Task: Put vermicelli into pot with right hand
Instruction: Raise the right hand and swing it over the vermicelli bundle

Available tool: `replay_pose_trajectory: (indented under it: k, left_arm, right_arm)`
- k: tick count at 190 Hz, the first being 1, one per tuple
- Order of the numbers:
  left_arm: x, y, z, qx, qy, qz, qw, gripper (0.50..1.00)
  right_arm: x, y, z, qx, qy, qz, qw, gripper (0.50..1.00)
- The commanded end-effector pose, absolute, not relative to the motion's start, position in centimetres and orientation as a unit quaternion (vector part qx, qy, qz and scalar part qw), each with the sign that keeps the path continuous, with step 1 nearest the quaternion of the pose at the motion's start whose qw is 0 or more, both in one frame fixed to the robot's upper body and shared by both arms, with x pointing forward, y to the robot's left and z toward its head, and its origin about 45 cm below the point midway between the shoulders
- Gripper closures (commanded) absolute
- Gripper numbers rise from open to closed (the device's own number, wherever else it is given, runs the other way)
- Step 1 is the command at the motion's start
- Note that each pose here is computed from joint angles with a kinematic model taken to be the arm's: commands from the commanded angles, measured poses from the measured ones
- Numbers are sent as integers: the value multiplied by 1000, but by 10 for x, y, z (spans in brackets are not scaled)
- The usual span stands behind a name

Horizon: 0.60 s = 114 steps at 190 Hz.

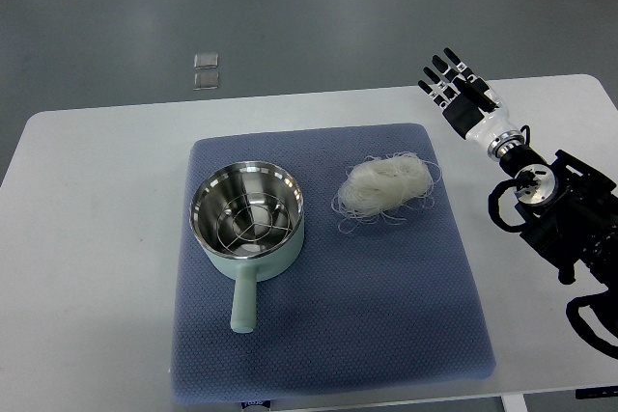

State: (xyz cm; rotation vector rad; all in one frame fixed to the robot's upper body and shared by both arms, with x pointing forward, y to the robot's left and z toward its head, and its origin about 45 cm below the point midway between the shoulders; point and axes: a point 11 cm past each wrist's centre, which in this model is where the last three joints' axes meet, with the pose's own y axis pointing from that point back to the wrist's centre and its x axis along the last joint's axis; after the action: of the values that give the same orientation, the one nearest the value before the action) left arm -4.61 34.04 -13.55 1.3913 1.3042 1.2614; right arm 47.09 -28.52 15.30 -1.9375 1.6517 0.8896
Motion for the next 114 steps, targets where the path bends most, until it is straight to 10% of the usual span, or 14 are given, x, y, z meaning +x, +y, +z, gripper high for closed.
replay_pose_trajectory:
  k: [1, 49, 114]
  left_arm:
    - [-47, 340, -135, 554, 519, 502, 414, 500]
    - [-47, 342, -135, 553, 518, 505, 413, 500]
    - [-48, 339, -136, 550, 522, 500, 418, 500]
  right_arm:
    - [471, -285, 154, -701, 597, 321, 221, 570]
    - [486, -280, 179, -739, 583, 285, 183, 570]
    - [538, -274, 318, -848, 466, -78, -240, 570]
